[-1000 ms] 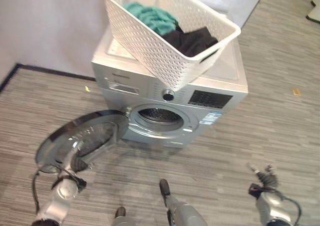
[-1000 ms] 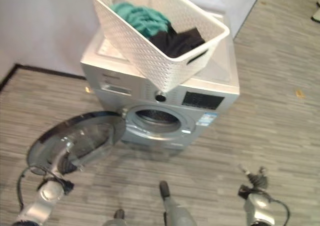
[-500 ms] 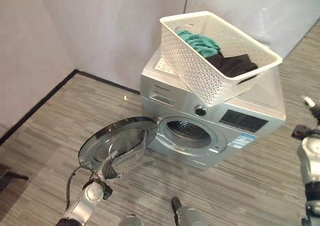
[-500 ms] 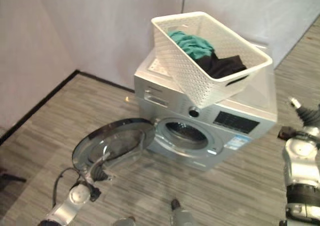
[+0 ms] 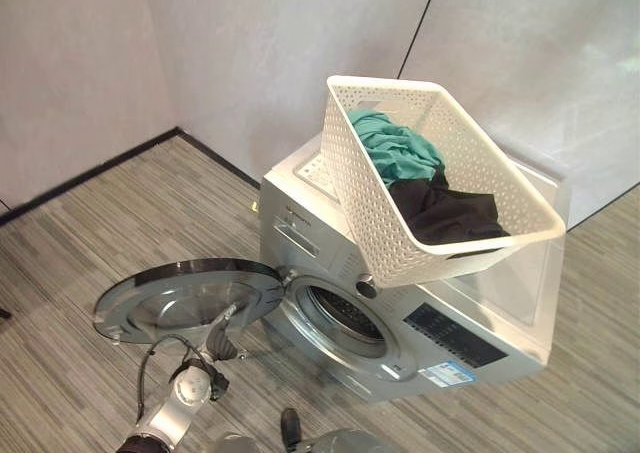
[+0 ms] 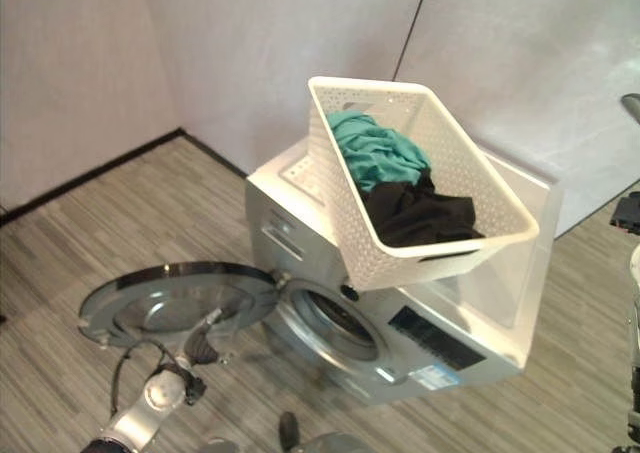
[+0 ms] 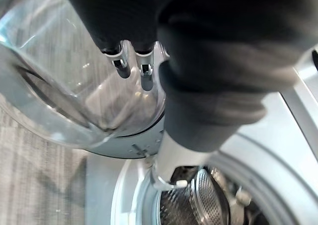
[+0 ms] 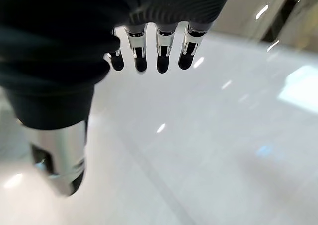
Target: Grab the laundry basket,head to the washer,open it,put in the laundry and shut it.
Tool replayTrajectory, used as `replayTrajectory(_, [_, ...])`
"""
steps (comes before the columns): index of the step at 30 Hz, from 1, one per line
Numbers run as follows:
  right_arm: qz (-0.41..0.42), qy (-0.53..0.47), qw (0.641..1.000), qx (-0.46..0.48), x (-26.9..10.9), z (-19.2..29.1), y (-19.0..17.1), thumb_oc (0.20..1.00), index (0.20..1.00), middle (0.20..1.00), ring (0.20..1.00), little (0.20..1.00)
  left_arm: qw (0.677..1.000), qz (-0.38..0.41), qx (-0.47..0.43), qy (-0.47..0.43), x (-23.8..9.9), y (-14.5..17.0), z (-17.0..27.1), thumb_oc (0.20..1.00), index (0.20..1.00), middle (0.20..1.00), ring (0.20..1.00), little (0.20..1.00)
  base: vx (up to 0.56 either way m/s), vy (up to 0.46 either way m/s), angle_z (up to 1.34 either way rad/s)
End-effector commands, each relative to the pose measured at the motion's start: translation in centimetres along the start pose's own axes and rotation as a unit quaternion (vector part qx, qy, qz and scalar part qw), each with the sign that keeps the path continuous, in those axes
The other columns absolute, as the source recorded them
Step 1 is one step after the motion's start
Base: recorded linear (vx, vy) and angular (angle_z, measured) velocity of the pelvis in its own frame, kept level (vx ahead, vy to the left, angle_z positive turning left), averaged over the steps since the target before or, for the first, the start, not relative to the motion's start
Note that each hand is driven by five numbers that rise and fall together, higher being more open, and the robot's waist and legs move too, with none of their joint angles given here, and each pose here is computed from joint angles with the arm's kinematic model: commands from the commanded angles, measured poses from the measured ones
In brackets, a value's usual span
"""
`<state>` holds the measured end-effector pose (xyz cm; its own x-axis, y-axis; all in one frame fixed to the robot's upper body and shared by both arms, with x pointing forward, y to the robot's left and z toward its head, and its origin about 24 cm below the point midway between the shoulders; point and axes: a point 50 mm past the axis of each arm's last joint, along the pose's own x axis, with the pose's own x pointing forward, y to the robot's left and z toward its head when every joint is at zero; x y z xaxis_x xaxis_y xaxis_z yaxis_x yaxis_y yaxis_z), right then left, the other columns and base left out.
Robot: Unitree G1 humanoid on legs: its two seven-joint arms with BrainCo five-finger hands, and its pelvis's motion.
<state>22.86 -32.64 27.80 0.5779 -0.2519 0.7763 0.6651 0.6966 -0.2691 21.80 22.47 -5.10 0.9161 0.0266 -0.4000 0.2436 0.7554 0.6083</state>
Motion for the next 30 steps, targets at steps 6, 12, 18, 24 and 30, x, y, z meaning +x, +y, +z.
replayTrajectory(6, [0.156, 0.008, 0.983, -0.095, 3.6, 0.6, 0.6, 1.0, 1.0, 1.0, 1.0, 1.0, 0.998, -0.036, 0.003, -0.056, 0.4, -0.4, 2.0, 1.0, 1.0, 1.0, 1.0, 1.0, 0.1, 0.218, -0.33])
replayTrajectory(12, [0.284, 0.053, 0.948, -0.135, 6.5, -0.8, 6.0, 1.0, 1.0, 1.0, 1.0, 1.0, 0.999, -0.045, 0.01, -0.018, -0.7, 0.0, -0.3, 1.0, 1.0, 1.0, 1.0, 1.0, 0.05, 0.139, -0.73])
replayTrajectory(18, [0.335, 0.036, 0.928, -0.157, 10.0, 1.6, 9.1, 1.0, 1.0, 1.0, 1.0, 1.0, 0.999, -0.046, -0.01, -0.015, -0.5, -0.3, -0.3, 1.0, 1.0, 1.0, 1.0, 1.0, 0.03, 0.045, -0.09])
replayTrajectory(24, [0.347, 0.066, 0.907, -0.23, 11.0, 0.7, 7.8, 1.0, 1.0, 1.0, 1.0, 1.0, 0.997, -0.064, -0.014, -0.038, -0.2, -1.0, 1.0, 1.0, 1.0, 1.0, 1.0, 1.0, 0.0, -0.01, 0.46])
replayTrajectory(30, [0.36, 0.08, 0.89, -0.269, 10.8, 0.0, 7.4, 1.0, 1.0, 1.0, 1.0, 1.0, 0.996, -0.072, -0.016, -0.039, 0.1, -1.6, 1.4, 1.0, 1.0, 1.0, 1.0, 1.0, -0.01, -0.022, 0.24])
